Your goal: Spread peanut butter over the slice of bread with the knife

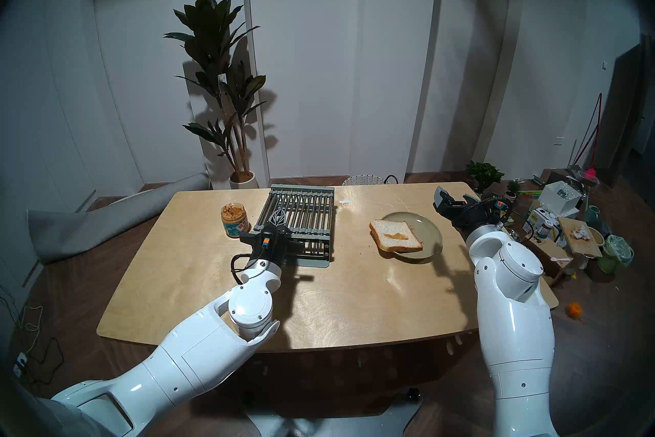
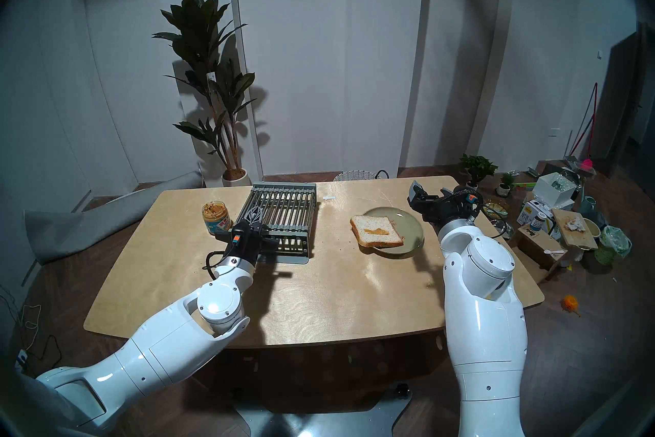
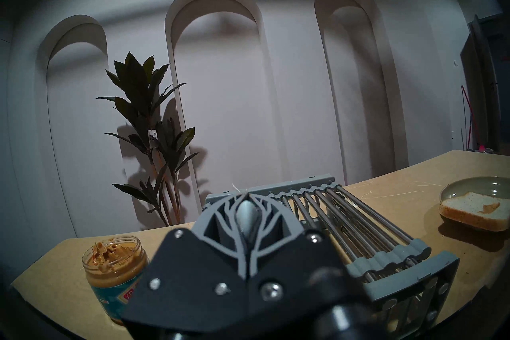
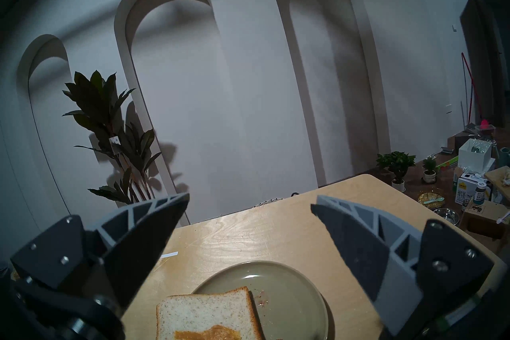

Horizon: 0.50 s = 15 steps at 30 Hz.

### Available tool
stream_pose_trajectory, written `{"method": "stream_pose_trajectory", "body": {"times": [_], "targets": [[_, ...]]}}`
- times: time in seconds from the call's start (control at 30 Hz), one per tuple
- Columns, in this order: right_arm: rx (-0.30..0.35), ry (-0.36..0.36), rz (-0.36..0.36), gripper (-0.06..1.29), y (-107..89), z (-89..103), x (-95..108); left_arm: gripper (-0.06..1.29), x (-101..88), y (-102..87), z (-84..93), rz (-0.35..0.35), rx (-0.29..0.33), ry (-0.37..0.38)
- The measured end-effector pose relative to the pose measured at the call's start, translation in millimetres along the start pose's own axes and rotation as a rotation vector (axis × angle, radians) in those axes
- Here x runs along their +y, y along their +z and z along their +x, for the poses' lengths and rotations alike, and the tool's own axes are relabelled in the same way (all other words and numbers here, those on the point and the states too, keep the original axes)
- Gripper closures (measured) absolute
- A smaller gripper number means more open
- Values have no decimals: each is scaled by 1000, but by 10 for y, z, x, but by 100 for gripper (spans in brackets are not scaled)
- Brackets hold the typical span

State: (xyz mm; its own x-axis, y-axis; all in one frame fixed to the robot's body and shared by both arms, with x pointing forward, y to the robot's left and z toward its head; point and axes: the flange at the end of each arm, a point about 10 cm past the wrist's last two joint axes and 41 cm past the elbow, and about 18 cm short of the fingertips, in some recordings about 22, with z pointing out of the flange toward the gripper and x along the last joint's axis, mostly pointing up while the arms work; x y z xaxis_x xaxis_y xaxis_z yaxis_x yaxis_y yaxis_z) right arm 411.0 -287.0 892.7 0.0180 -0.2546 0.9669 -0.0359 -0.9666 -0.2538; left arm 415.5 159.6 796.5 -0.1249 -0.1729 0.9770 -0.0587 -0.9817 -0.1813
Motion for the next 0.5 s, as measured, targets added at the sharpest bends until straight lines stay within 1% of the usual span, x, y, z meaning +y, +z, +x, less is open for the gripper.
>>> {"method": "stream_pose_trajectory", "body": {"times": [0.2,0.5], "targets": [[-1,-2,-5,3,3,1,-18,126,12,6,-34,15,-8,-4],[-5,1,-2,3,15,-15,-31,126,5,28,-21,34,-12,-10]]}}
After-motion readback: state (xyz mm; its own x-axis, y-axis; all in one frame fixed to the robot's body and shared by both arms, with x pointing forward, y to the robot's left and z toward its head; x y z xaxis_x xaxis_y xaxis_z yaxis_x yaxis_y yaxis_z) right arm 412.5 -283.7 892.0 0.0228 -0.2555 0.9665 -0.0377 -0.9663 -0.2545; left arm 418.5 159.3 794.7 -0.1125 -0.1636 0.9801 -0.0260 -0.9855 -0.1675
